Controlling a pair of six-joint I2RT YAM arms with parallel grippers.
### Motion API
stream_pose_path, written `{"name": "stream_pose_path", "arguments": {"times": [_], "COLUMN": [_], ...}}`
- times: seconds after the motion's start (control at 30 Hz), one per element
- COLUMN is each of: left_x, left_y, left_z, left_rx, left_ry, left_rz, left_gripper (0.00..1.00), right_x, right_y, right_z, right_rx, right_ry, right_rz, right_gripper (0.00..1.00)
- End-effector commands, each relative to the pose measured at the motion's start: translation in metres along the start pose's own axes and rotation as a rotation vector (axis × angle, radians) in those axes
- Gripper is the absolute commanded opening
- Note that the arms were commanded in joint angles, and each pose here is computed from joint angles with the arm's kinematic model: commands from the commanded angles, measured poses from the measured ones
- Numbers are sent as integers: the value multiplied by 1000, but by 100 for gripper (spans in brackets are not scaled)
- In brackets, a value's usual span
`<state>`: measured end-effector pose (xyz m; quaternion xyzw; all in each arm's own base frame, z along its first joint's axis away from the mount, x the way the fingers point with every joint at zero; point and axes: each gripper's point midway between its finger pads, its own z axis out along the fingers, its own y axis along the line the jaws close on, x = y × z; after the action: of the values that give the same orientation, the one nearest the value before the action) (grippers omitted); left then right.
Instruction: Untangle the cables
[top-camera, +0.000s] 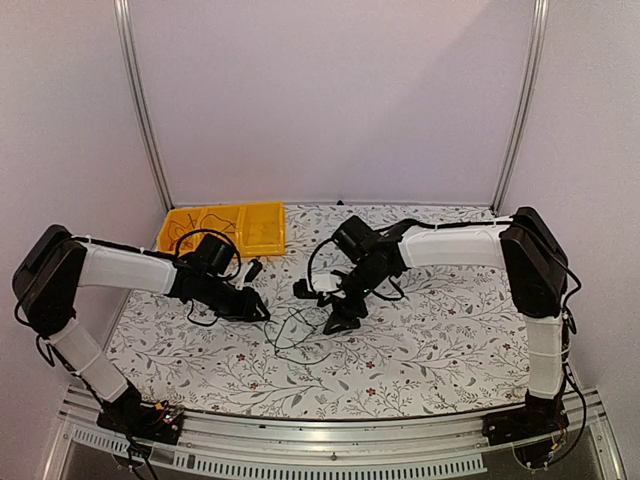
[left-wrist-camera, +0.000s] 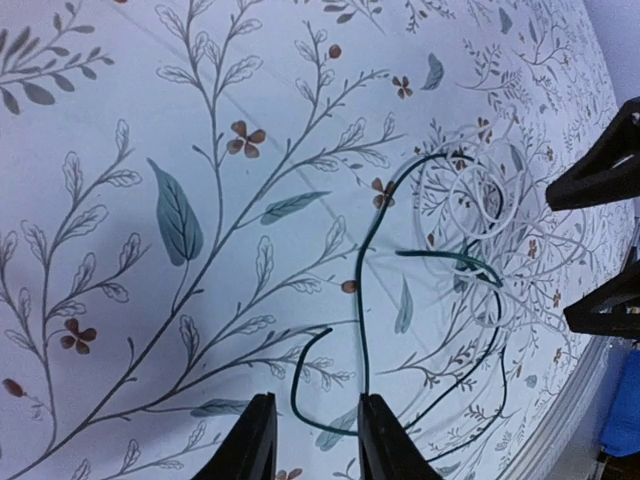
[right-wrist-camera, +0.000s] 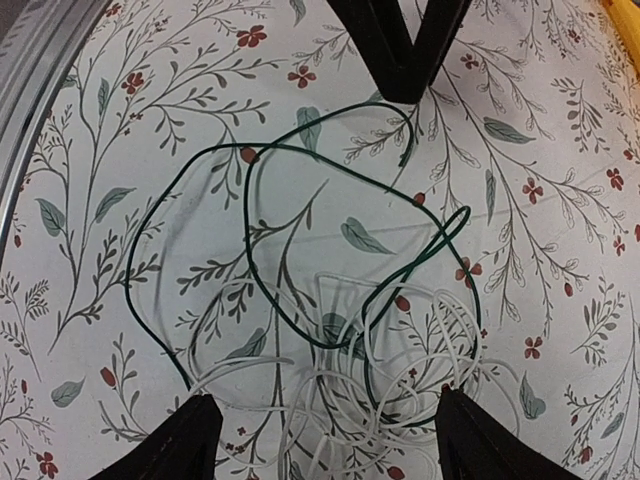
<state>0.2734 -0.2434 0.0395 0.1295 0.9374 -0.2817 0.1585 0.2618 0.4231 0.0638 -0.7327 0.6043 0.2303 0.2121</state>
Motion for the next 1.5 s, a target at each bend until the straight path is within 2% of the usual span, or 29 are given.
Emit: {"name": "stream_pose_path", "arguments": {"times": [0.0,0.2,0.33,0.67,0.93,1.07,1.17,1.27,1.37,1.47], "left_x": [-15,-6,-2,4,11,6,-11,-55,-109,-165], "left_y": [-17,-19,-13,-3,-9,-12,-22,-43,-62,-78], "left_z": [13,21,22,25,40,39,25,-8,-60,-130], "left_rx": [61,60,23,-27,21,26,14,-3,-40,-70], "left_ry": [5,56,82,88,117,125,86,-23,-183,-375], "left_rz": [50,65,75,66,72,85,111,158,194,190], "left_gripper": [29,26,33,37,22,3,0,0,0,0], "right_x": [-14,-9,3,20,26,36,52,69,81,90], "right_y": [-2,-3,-2,6,6,5,7,10,8,8], "right_z": [6,18,32,40,43,43,44,45,41,36], "right_rx": [-13,-30,-47,-75,-71,-65,-68,-70,-54,-48], "right_ry": [-57,-50,-29,4,17,36,66,100,115,123], "right_rz": [-72,-66,-36,-8,17,55,79,110,147,177], "right_gripper": [78,78,78,77,76,75,69,61,59,58]}}
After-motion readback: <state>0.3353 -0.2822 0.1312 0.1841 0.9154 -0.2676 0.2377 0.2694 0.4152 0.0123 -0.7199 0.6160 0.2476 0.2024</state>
